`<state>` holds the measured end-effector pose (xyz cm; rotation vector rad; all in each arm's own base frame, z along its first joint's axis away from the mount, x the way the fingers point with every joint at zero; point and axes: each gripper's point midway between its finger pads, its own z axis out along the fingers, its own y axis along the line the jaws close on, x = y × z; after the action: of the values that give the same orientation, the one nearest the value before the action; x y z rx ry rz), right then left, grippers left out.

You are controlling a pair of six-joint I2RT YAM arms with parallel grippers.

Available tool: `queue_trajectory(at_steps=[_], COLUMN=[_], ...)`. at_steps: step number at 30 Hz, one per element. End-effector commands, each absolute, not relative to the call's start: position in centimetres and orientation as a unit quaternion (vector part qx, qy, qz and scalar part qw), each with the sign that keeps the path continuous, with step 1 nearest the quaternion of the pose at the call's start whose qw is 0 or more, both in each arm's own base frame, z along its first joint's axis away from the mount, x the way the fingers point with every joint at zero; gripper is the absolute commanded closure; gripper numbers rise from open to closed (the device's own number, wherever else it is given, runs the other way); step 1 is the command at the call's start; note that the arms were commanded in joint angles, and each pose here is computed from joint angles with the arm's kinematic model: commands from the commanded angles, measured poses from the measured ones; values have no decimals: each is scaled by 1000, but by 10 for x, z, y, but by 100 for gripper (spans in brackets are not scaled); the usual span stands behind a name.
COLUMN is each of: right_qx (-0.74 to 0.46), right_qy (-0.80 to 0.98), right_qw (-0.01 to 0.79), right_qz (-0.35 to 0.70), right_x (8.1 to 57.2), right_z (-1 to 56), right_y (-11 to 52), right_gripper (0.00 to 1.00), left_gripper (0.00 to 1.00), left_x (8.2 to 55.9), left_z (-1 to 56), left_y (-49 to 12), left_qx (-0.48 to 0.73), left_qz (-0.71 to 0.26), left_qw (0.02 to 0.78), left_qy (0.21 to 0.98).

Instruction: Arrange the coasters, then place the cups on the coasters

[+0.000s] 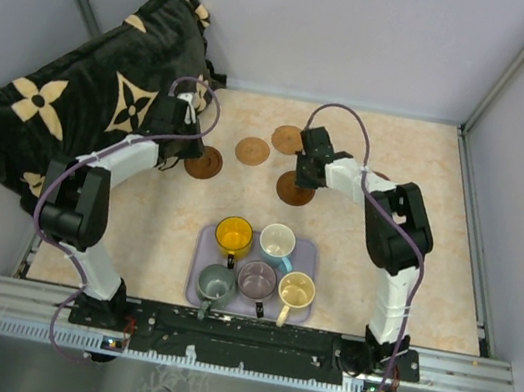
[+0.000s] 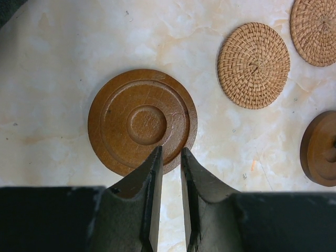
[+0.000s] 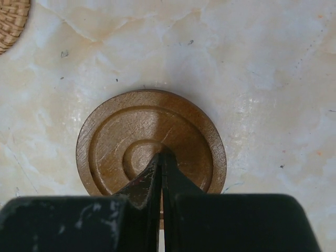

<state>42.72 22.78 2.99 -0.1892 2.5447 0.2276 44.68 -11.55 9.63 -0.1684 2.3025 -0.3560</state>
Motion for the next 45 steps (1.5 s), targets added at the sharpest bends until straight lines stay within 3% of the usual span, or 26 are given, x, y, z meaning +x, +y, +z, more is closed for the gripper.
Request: queue_trajectory(at_steps=[1,15,29,41,45], right_qx=[-41,63,42,-9,-20], right_qy=[962,957,962,927,916], right_qw=[267,281,269,371,394], right_qz=[28,-28,6,52,73], right_x=[423,461,465,517,535], right_z=[16,24,17,110,137], right_y=[204,123,135,168,185], right_gripper=[100,100,100,100,100], left_gripper=[73,73,73,75,75], left_x=[450,448,450,494,506], left_z=[106,99,97,154,158], left_y=[-115,-114,-115,-141,-166], left_qx=[-68,-67,-68,-19,26], left_qz=[-150,-145,-147,-206,-221], left_qw=[405,399,400,500,503], left_qy=[899,903,902,841,835])
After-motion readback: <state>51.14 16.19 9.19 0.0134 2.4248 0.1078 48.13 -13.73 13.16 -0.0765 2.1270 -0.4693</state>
